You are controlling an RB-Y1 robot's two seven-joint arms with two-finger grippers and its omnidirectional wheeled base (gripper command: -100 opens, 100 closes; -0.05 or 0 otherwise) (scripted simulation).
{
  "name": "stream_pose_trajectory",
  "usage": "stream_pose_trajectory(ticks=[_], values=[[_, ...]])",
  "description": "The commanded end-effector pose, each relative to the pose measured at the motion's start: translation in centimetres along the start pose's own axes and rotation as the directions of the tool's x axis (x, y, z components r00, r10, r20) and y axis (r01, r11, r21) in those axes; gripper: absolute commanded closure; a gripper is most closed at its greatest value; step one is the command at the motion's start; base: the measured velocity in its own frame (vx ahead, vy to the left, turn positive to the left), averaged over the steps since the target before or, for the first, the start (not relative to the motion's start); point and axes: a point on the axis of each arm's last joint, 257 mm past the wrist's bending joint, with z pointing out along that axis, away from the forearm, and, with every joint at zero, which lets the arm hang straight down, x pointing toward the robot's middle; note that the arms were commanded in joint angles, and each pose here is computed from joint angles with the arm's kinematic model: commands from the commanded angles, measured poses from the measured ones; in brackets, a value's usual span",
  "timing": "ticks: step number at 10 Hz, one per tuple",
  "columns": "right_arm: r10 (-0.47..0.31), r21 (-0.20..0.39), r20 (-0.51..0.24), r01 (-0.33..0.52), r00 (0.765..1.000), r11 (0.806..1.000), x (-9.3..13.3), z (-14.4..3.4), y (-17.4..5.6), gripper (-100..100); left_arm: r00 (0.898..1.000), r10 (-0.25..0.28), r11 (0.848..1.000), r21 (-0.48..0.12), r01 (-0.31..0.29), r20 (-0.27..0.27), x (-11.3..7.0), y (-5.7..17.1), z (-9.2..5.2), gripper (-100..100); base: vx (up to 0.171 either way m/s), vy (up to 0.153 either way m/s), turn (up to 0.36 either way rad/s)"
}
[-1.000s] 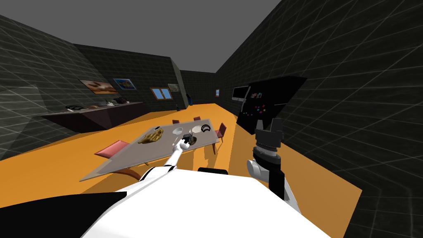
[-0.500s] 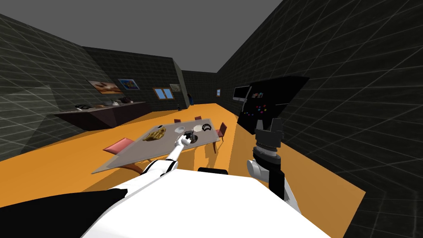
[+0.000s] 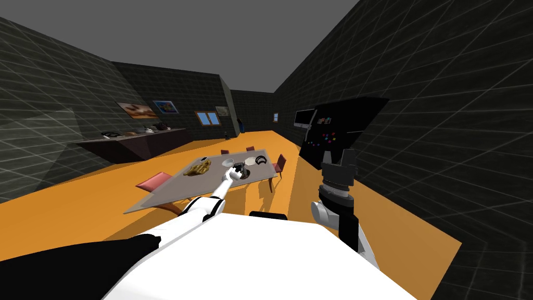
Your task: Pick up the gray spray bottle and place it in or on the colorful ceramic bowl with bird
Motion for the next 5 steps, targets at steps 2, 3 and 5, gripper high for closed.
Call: stream_pose_trajectory(ticks=[2,3,5], values=[[0.000,0.000,0.000,0.000,1.000,1.000,0.00,0.00,0.00,0,1.000,0.000,1.000,0.000,0.000,0.000,0.00,0.00,0.00,0,0.000,0.000,0.000],[0.000,0.000,0.000,0.000,1.000,1.000,0.00,0.00,0.00,0,1.000,0.000,1.000,0.000,0.000,0.000,0.00,0.00,0.00,0,0.000,0.000,0.000],[0.000,0.000,0.000,0.000,1.000,1.000,0.00,0.00,0.00,0,1.000,0.000,1.000,0.000,0.000,0.000,0.00,0.00,0.00,0,0.000,0.000,0.000]])
